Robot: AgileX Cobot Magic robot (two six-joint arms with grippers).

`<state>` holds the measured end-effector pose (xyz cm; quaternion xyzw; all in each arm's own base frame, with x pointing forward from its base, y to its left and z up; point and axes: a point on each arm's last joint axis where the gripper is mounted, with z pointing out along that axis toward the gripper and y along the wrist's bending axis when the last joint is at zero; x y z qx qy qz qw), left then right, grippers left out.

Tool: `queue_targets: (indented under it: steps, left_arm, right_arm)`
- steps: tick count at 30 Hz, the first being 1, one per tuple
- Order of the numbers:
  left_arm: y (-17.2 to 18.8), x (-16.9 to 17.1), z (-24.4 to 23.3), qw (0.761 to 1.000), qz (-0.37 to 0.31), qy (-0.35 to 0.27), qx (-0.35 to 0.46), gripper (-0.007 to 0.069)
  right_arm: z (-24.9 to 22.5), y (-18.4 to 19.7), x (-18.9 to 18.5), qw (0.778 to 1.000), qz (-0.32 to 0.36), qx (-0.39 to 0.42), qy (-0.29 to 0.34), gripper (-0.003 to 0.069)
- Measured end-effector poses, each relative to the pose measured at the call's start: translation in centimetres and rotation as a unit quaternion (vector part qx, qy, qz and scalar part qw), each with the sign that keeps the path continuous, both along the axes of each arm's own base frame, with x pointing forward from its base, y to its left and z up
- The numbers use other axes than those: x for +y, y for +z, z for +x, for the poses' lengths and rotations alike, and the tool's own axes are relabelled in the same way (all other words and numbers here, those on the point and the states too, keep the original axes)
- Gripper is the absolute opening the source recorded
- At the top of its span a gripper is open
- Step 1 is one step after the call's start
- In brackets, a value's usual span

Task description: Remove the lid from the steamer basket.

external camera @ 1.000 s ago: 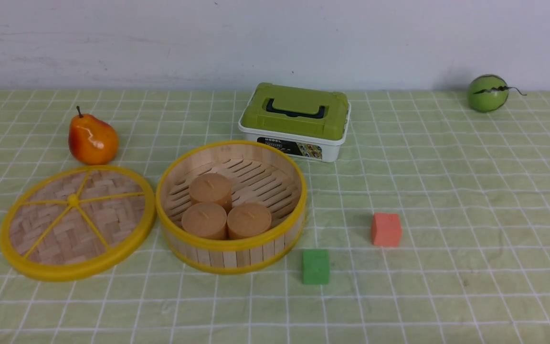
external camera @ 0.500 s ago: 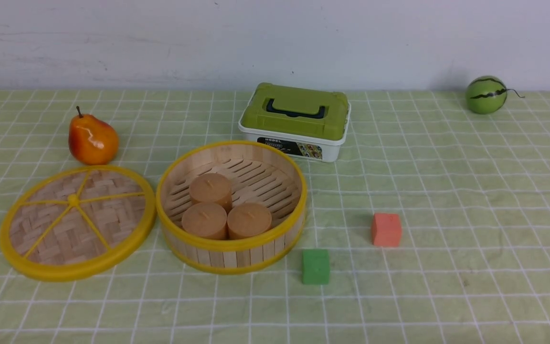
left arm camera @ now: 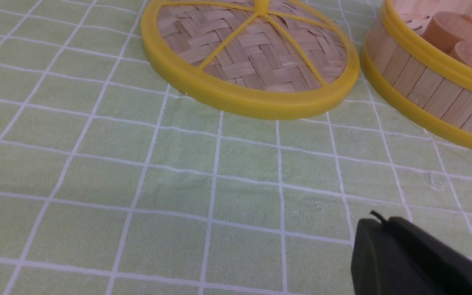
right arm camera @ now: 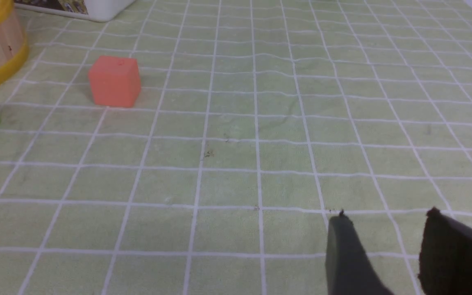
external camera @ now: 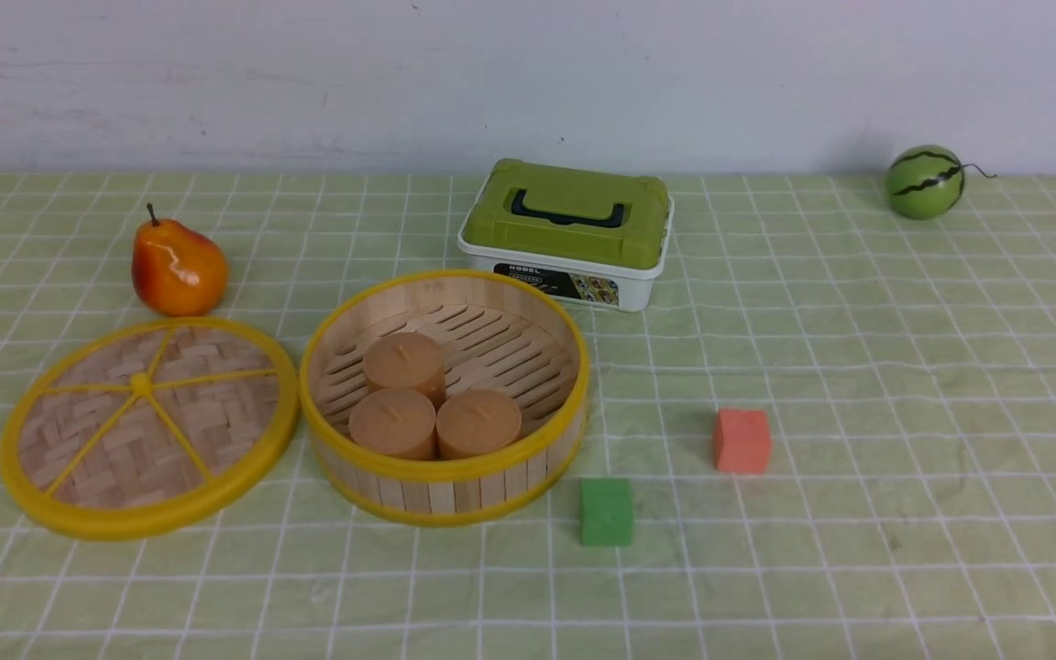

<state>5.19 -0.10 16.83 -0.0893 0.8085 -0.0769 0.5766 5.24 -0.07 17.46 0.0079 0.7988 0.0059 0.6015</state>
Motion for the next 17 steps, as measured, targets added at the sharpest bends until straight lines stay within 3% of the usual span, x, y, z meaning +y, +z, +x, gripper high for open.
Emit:
queue_targets:
  steps: [17]
  left_arm:
    - [0.00,0.00,0.00,1.000,0.000,0.000,0.000,0.0019]
  right_arm:
    - [0.00,0.00,0.00,1.000,0.000,0.000,0.000,0.0241]
